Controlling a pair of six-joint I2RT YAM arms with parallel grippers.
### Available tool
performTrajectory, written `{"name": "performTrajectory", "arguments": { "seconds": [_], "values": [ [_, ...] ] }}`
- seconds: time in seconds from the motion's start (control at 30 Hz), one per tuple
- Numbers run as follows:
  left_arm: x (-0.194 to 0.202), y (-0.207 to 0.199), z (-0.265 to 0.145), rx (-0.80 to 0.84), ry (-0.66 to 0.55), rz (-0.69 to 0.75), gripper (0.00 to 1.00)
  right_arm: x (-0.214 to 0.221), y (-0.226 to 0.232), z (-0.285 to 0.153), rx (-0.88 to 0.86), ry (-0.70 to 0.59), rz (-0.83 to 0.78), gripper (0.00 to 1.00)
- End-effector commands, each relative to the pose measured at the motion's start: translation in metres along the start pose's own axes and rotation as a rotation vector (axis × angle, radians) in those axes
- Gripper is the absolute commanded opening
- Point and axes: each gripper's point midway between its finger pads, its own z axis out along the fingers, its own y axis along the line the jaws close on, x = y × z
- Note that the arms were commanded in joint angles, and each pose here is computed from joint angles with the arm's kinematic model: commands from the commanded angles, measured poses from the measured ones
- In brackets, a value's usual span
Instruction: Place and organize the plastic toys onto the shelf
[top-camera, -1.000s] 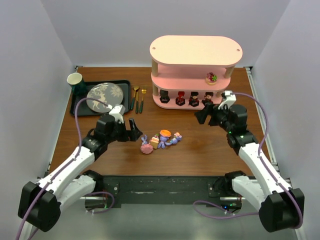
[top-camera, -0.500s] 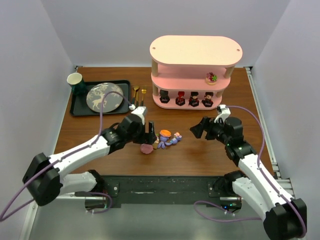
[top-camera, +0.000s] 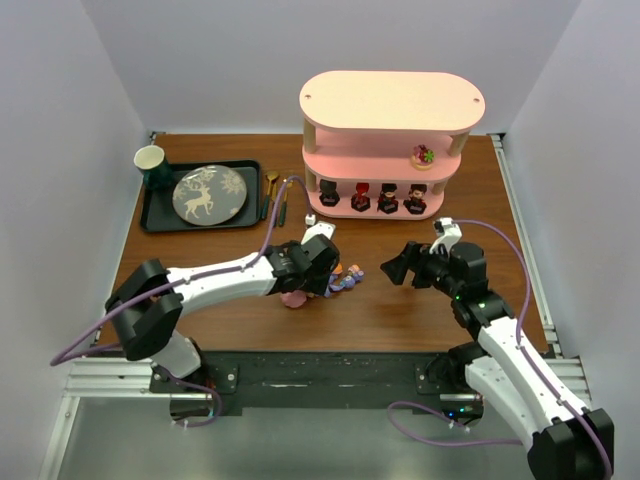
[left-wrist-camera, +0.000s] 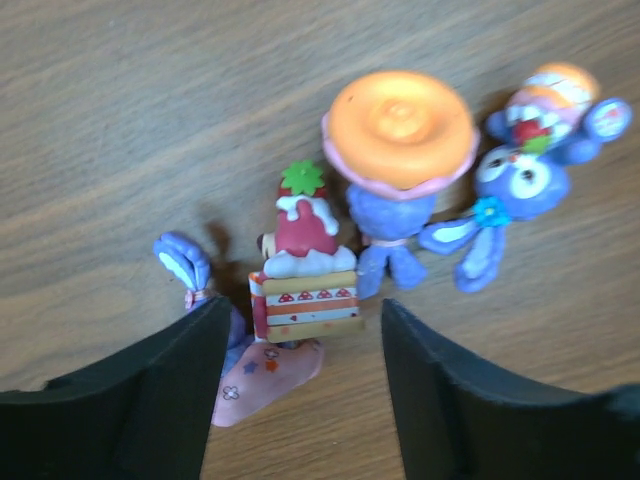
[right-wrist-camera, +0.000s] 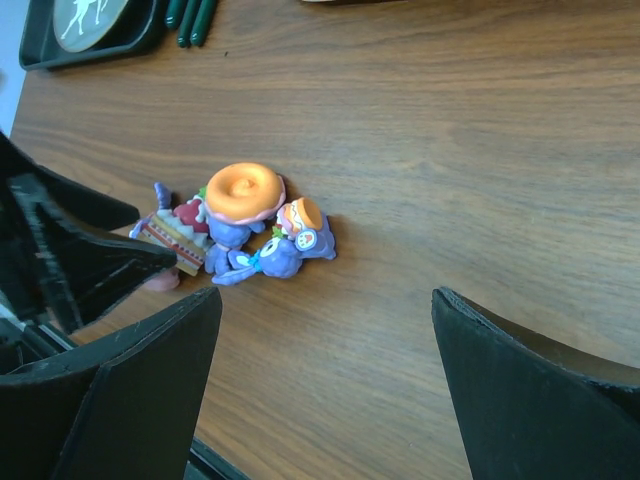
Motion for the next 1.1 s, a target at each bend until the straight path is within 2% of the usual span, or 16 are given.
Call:
{"name": "performTrajectory", "arguments": {
  "seconds": [0.0, 0.1, 0.2, 0.4, 0.43, 0.53, 0.6, 0.67, 0.7, 0.73, 0.8, 0.9, 1.07],
  "values": [
    [-0.007, 0.000, 0.001, -0.049, -0.011, 0.029, 0.63, 0.008, 0.004, -0.001, -0.028, 0.021, 0.008, 0.89],
    [-0.002, 0.002, 0.006, -0.072, -0.002, 0.034, 0.62, 0.008, 0.004, -0.002, -0.032, 0.020, 0.008, 0.89],
    [0.001, 0.001, 0.011, -0.072, 0.001, 0.035, 0.57, 0.008, 0.005, -0.001, -0.037, 0.021, 0.009, 0.89],
    [-0.009, -0.006, 0.006, -0.023, -0.067, 0.000, 0.31, 0.004, 0.015, -0.003, -0.081, 0.023, 0.010, 0.89],
    [-0.006, -0.004, 0.005, -0.017, -0.076, -0.002, 0.19, 0.004, 0.017, -0.004, -0.090, 0.024, 0.012, 0.89],
    [-0.021, -0.001, -0.017, 0.062, -0.204, -0.049, 0.00, 0.004, 0.025, -0.005, -0.128, 0.029, 0.036, 0.89],
    [-0.034, -0.005, -0.029, 0.133, -0.306, -0.086, 0.00, 0.004, 0.032, -0.006, -0.162, 0.027, 0.062, 0.89],
    [-0.029, 0.004, -0.042, 0.186, -0.386, -0.090, 0.00, 0.003, 0.038, -0.006, -0.185, 0.028, 0.078, 0.89],
    [-0.043, -0.004, -0.054, 0.260, -0.476, -0.115, 0.00, 0.000, 0.043, -0.007, -0.204, 0.018, 0.096, 0.89],
    [-0.034, 0.002, -0.059, 0.290, -0.518, -0.092, 0.00, 0.001, 0.047, -0.008, -0.225, 0.026, 0.105, 0.89],
    [-0.043, -0.005, -0.077, 0.392, -0.628, -0.097, 0.00, -0.001, 0.054, -0.009, -0.250, 0.024, 0.135, 0.89],
    [-0.038, -0.004, -0.094, 0.490, -0.750, -0.065, 0.00, -0.009, 0.070, -0.011, -0.308, 0.014, 0.162, 0.89],
    [-0.034, -0.009, -0.116, 0.595, -0.884, 0.037, 0.00, -0.016, 0.095, -0.014, -0.362, 0.010, 0.196, 0.89]
  ]
}}
